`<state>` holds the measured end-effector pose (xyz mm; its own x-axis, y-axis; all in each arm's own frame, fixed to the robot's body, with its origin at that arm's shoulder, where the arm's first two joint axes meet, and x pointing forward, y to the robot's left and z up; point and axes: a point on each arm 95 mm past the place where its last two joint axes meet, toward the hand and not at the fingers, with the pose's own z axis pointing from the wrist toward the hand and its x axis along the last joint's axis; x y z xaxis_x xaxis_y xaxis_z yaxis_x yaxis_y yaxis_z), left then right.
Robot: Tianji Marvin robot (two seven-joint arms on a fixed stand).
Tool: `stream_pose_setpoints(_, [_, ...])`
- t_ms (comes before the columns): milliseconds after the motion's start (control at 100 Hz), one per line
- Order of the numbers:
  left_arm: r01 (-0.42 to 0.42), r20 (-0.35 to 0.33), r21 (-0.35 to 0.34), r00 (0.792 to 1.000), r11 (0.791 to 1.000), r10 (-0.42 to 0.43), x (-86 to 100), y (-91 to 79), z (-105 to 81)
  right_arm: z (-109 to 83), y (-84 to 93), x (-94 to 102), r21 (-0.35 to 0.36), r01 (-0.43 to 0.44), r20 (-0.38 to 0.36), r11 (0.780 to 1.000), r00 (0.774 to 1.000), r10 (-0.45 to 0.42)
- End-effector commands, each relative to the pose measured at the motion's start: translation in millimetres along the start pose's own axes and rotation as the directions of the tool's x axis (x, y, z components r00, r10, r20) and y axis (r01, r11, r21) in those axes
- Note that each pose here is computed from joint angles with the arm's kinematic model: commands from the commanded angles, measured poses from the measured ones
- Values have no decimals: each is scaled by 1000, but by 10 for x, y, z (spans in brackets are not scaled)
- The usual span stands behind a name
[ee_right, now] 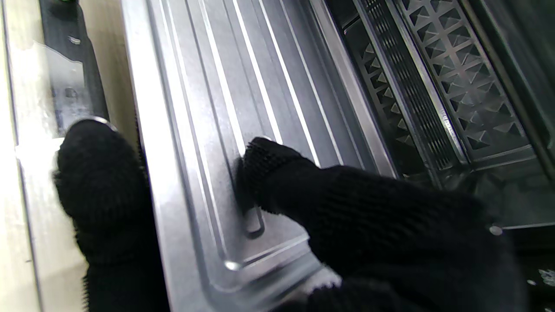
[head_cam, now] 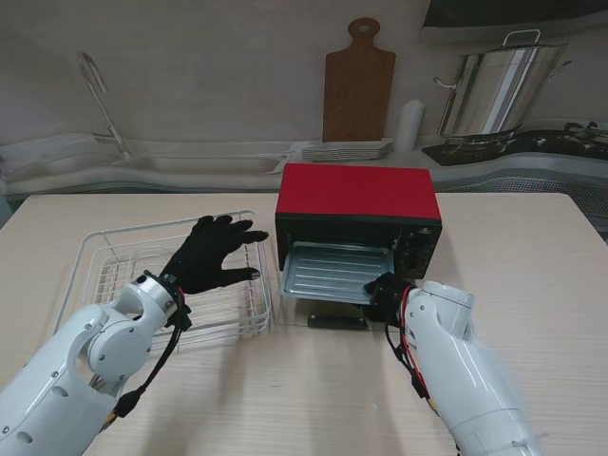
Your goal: Slide the trays into the oven
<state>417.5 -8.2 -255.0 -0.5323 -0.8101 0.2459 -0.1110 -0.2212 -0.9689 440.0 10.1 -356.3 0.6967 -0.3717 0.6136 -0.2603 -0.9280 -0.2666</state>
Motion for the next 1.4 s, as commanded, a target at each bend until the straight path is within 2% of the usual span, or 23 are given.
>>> stream_pose_setpoints(0, [8, -6, -9, 1000, 1000, -8, 36, 10, 2, 25, -34, -54, 15, -4, 8, 1000, 1000, 4])
stream_pose_setpoints(1390, [11, 12, -12, 1000, 1000, -11, 30, 10, -5, 356, -106, 121, -7, -58, -1, 998, 998, 58])
